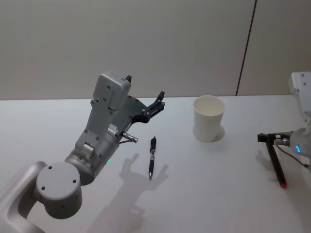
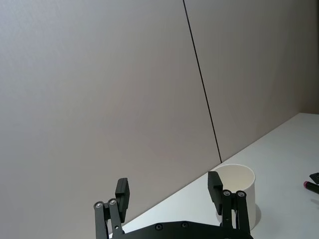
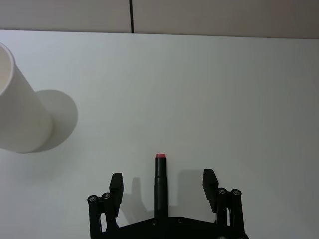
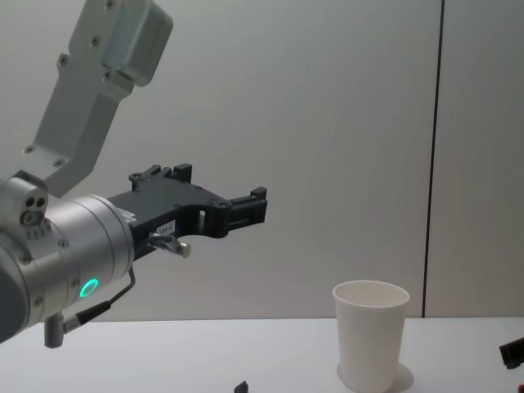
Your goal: Place the pen into the pen holder.
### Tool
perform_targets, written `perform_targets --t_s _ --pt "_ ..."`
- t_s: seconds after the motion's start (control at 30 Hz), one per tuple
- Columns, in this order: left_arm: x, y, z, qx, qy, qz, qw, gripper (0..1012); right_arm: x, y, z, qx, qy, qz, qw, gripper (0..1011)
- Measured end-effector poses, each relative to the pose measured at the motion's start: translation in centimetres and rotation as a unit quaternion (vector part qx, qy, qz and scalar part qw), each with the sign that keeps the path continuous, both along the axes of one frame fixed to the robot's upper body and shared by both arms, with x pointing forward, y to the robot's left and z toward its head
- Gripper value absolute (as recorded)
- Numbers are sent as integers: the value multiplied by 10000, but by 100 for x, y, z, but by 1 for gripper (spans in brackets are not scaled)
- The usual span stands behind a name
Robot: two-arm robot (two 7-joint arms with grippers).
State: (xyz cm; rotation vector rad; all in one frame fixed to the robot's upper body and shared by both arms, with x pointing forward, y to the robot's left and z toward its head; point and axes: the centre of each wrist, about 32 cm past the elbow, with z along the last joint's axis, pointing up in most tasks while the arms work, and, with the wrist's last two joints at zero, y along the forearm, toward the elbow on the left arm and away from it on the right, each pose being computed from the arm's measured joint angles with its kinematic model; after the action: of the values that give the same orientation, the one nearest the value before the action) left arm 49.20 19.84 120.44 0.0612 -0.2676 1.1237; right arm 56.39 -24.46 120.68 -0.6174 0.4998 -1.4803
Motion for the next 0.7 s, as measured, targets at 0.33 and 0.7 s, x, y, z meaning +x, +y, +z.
perform_targets --t_s 0.33,0.7 --pt "0 0 0 0 0 0 10000 1002 161 2 -53 -42 207 -86 9997 1002" --pt "0 0 0 0 0 0 10000 1002 266 6 -136 -40 355 -142 9993 1002"
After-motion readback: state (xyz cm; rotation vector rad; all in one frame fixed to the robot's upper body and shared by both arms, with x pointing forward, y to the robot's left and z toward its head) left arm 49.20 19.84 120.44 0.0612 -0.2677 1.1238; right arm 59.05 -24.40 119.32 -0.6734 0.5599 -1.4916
